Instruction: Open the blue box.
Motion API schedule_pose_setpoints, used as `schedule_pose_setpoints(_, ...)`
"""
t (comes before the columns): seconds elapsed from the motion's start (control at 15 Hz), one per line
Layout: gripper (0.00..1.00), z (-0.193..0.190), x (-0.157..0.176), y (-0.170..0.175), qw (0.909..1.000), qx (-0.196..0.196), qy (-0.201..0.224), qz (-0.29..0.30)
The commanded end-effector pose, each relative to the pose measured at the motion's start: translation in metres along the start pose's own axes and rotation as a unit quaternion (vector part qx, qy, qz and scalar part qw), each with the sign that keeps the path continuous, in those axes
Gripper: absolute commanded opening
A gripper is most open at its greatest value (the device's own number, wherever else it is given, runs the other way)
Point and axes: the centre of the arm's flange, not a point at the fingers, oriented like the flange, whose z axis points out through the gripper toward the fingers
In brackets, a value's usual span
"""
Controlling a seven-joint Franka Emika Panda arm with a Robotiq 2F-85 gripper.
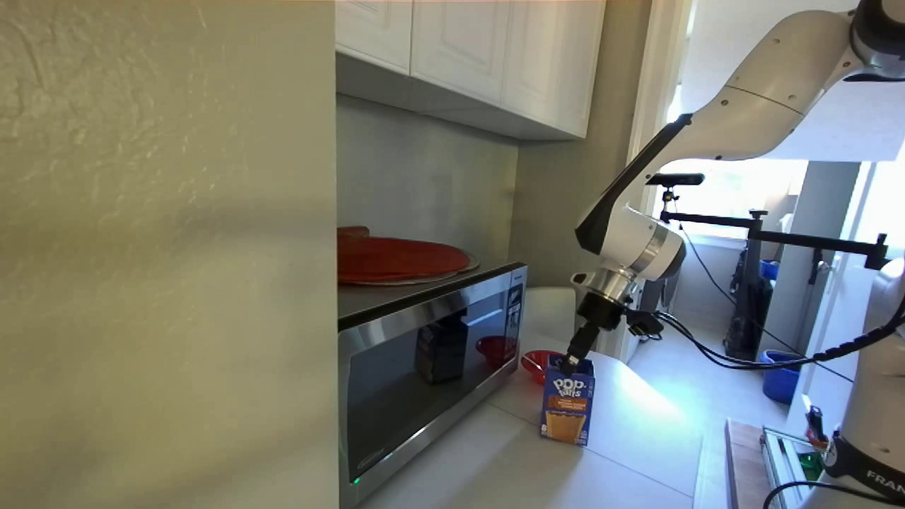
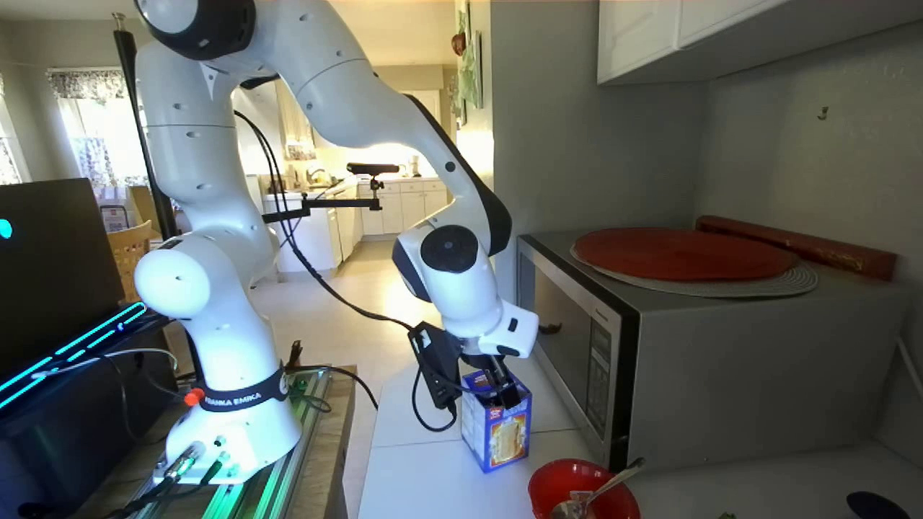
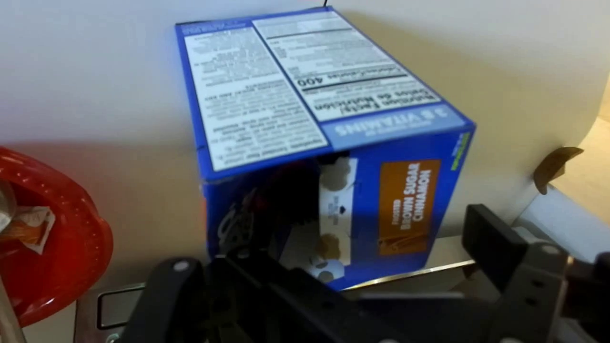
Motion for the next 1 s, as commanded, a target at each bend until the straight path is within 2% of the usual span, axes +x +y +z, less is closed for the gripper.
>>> schedule_pose_setpoints(0.0, 0.98, 0.006, -0.015, -0.013, 0.9992, -0.032, -0.010, -0.023)
schedule_pose_setpoints(0.13, 0.98, 0.011, -0.024, -0.015, 0.9981, -0.047, -0.020, -0.034)
schedule_pose_setpoints(0.2, 0.95, 0.012, -0.027, -0.015, 0.9973, -0.055, -0.025, -0.041)
schedule_pose_setpoints(0.27, 0.88, 0.013, -0.029, -0.016, 0.9967, -0.061, -0.026, -0.047)
schedule_pose_setpoints(0.33, 0.69, 0.013, -0.029, -0.017, 0.9958, -0.068, -0.027, -0.054)
schedule_pose_setpoints(0.4, 0.60, 0.012, -0.029, -0.017, 0.9952, -0.073, -0.026, -0.060)
schedule_pose_setpoints(0.93, 0.11, -0.009, -0.020, -0.035, 0.9951, -0.061, -0.008, -0.078)
